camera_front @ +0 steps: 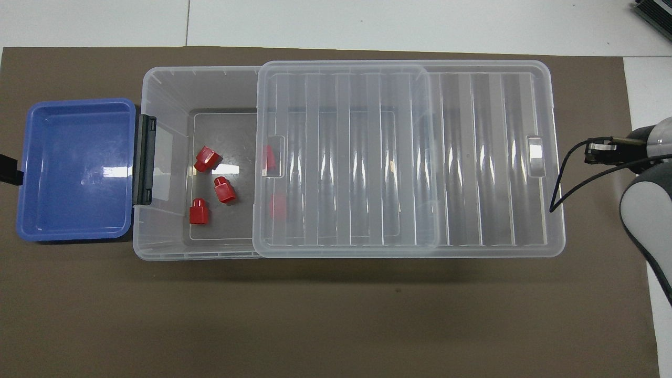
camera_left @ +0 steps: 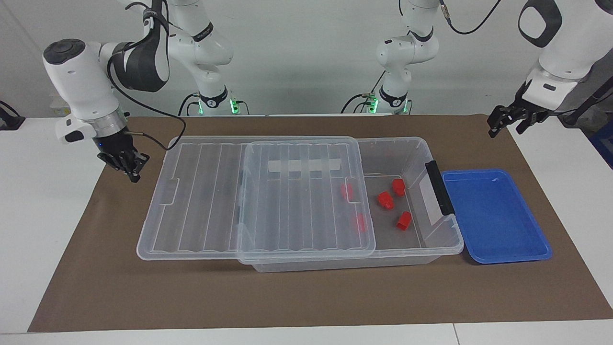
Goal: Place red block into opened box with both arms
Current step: 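Withdraw the left gripper to the tray while the right gripper releases the lid, then slide the clear lid back over the box toward the tray with the right gripper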
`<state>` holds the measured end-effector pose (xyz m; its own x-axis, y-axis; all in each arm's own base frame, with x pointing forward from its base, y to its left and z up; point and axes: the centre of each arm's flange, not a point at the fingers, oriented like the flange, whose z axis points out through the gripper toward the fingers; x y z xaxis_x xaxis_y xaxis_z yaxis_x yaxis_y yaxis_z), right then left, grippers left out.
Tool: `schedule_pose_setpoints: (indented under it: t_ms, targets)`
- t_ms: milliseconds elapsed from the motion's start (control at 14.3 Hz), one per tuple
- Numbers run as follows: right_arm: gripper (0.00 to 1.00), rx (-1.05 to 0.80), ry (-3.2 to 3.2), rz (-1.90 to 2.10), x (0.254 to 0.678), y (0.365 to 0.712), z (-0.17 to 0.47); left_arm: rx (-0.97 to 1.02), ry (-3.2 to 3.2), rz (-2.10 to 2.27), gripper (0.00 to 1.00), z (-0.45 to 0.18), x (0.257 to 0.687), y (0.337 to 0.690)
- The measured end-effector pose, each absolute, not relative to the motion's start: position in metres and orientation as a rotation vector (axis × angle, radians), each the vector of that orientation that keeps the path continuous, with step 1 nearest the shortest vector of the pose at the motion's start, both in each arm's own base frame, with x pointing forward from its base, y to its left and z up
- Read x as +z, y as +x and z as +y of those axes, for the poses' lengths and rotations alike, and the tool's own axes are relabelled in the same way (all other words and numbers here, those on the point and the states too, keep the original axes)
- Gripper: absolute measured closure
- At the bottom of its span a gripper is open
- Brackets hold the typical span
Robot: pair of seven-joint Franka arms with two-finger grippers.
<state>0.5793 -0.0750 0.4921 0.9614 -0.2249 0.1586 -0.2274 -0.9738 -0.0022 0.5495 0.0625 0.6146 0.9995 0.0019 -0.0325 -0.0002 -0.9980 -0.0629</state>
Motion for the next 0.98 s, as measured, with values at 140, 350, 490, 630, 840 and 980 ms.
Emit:
schedule_pose_setpoints:
  t_ms: [140,350,490,630,840,980]
  targets:
    - [0.99,0.248,3.098,-0.337,0.479,0.585,-0.076,0.045,-3.078,0.014,0.00,0.058,0.615,0.550]
    - [0.99,0.248,3.104,-0.307,0.466,0.592,-0.068,0.026,-3.076,0.044,0.00,0.048,0.616,0.552]
    - [0.99,0.250,3.110,-0.272,0.462,0.595,-0.055,0.019,-3.076,0.052,0.00,0.045,0.616,0.553]
    - [0.99,0.248,3.116,-0.228,0.462,0.597,-0.038,-0.013,-3.079,0.072,0.00,0.038,0.625,0.551]
    - [0.99,0.238,3.142,-0.156,0.461,0.597,-0.004,-0.066,-3.072,0.182,0.00,-0.006,0.654,0.532]
    - [0.99,0.234,3.163,-0.102,0.462,0.597,0.016,-0.045,-3.070,0.230,0.00,-0.025,0.657,0.520]
